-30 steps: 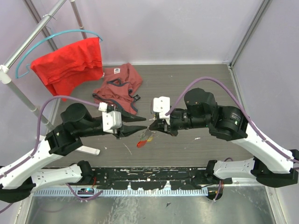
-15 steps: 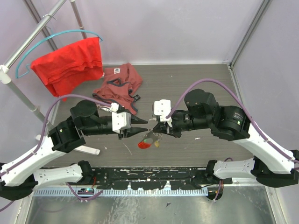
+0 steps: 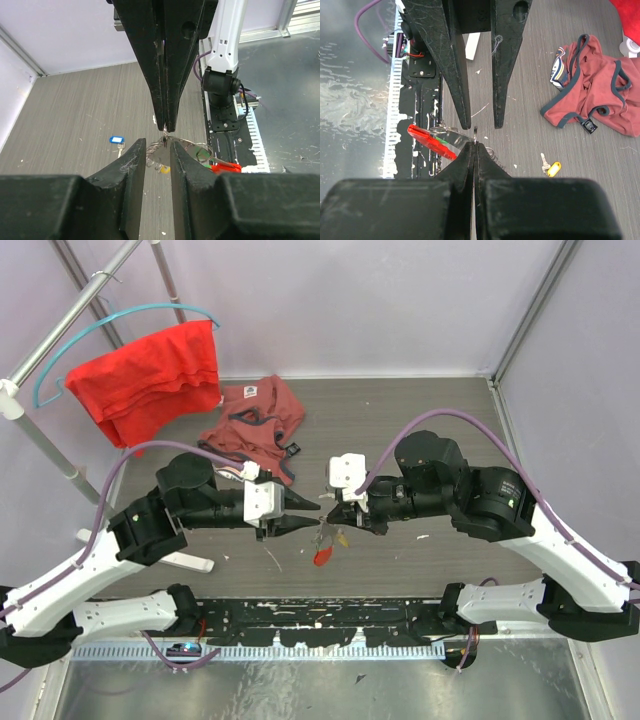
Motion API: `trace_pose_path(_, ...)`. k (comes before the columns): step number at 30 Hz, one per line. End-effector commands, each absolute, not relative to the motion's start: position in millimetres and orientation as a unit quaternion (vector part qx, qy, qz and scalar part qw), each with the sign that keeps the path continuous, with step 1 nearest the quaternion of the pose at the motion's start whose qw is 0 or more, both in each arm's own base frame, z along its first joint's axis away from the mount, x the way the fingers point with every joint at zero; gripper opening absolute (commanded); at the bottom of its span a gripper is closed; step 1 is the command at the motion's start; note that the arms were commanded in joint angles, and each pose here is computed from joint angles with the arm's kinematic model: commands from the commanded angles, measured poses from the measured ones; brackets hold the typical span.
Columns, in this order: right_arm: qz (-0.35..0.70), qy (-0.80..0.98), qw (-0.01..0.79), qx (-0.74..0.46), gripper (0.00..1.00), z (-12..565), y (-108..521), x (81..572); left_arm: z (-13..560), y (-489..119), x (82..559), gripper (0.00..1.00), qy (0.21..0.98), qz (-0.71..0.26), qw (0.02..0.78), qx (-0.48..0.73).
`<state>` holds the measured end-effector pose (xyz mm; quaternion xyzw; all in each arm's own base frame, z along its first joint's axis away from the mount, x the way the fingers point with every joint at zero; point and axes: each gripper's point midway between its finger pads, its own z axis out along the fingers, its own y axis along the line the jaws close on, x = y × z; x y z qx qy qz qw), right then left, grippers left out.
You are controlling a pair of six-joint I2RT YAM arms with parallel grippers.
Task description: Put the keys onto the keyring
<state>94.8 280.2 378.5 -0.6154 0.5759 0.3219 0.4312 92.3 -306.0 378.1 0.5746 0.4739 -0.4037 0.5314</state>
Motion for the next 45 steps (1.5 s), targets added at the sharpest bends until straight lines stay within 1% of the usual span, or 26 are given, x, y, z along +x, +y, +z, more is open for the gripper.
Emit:
trace_pose_path(1,0.336,0.54,0.473,-0.609,0.01,404.4,286.1,94.7,397.3,-308.8,87.4,0.32,0.452,-0.419,0.543,0.571)
trace_pose_path(13,0.333,0.542,0.469,-0.613,0.01,400.2,287.5,96.2,394.1,-314.7,89.7,0.27,0.457,-0.421,0.536,0.572)
trace_pose_path(24,0.314,0.558,0.458,-0.617,0.01,388.1,288.6,103.1,400.5,-309.9,89.4,0.28,0.454,-0.417,0.545,0.569)
trace_pose_path(29,0.315,0.556,0.461,-0.616,0.01,390.1,288.4,102.8,396.9,-311.0,90.8,0.27,0.457,-0.414,0.542,0.57)
trace_pose_path(35,0.32,0.552,0.463,-0.616,0.01,391.7,289.1,101.4,391.5,-314.3,92.6,0.17,0.464,-0.411,0.534,0.576)
trace_pose_path(37,0.32,0.551,0.464,-0.616,0.01,392.2,288.6,101.1,390.4,-314.4,93.3,0.11,0.466,-0.409,0.532,0.577)
trace_pose_path(39,0.322,0.55,0.464,-0.616,0.01,392.6,289.1,100.7,390.2,-314.3,95.4,0.01,0.469,-0.404,0.533,0.577)
trace_pose_path(41,0.323,0.547,0.465,-0.616,0.01,393.3,289.5,100.1,390.1,-313.6,94.6,0.0,0.466,-0.402,0.532,0.582)
trace_pose_path(42,0.325,0.545,0.469,-0.615,0.04,394.7,289.4,99.7,389.5,-313.3,93.4,0.0,0.462,-0.401,0.532,0.586)
trace_pose_path(43,0.326,0.541,0.474,-0.613,0.11,397.2,288.7,99.6,389.6,-312.3,92.6,0.0,0.457,-0.4,0.534,0.588)
trace_pose_path(44,0.326,0.538,0.482,-0.61,0.21,399.9,287.5,100.0,388.5,-311.7,93.2,0.0,0.455,-0.398,0.538,0.587)
trace_pose_path(45,0.323,0.537,0.491,-0.605,0.29,403.1,285.0,101.4,389.0,-310.5,93.9,0.0,0.455,-0.396,0.543,0.585)
